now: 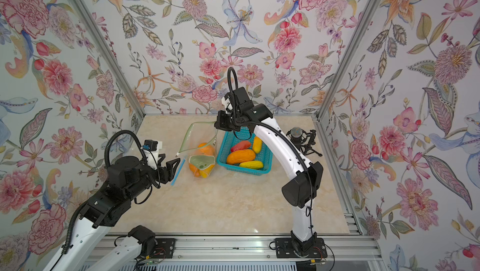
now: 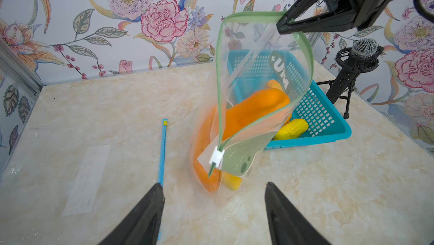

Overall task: Place the mango in a zip-top bag and seal the zipper
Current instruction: Adjust the zipper food storage bag at the center of the board.

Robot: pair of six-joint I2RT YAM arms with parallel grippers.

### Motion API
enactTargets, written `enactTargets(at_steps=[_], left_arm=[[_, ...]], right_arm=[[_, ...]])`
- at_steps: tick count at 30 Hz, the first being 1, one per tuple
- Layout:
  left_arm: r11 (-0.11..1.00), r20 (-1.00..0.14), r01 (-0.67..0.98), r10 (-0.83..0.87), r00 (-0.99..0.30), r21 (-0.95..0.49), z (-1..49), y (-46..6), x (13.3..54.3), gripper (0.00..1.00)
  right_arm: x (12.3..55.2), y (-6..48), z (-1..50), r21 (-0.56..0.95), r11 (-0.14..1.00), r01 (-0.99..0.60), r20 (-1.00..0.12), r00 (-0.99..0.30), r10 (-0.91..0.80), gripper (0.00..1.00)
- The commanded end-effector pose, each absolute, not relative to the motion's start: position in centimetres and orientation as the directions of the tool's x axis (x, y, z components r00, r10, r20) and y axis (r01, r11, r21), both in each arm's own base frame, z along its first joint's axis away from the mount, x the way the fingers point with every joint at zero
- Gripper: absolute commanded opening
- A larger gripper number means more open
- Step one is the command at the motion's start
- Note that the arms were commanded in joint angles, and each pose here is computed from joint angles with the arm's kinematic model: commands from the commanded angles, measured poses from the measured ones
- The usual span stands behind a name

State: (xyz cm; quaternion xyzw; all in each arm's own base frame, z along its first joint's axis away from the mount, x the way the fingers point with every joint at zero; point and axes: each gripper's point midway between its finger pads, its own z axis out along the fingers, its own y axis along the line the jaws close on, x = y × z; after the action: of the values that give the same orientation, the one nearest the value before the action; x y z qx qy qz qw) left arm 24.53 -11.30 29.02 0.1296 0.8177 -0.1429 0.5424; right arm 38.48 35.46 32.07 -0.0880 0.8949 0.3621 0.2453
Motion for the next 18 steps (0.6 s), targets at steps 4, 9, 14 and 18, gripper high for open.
enactTargets(at_steps=[4,9,14,18], left_arm=[[0.939,-0.946,0.343,0.089,-0.311,-0.025,27.9,-10.9,25.4,0.70],[0.919,-0.972,0.394,0.117,-0.202,0.029,28.8,-11.7,25.6,0.74],[0.921,-0.980,0.375,0.162,-0.116,0.108,29.2,-11.3,26.0,0.78],[0.908,-0.971,0.389,0.214,-0.110,0.156,28.1,-11.6,26.5,0.77]], right_arm=[[38.8,35.7,33.6,0.638,0.683,-0.356,-0.511,-0.859,0.029,0.00],[38.3,36.0,33.0,0.645,0.665,-0.376,-0.499,-0.867,-0.007,0.00],[37.7,36.0,32.8,0.651,0.643,-0.404,-0.495,-0.868,-0.044,0.00],[37.7,35.7,33.2,0.666,0.620,-0.415,-0.494,-0.868,-0.051,0.00]])
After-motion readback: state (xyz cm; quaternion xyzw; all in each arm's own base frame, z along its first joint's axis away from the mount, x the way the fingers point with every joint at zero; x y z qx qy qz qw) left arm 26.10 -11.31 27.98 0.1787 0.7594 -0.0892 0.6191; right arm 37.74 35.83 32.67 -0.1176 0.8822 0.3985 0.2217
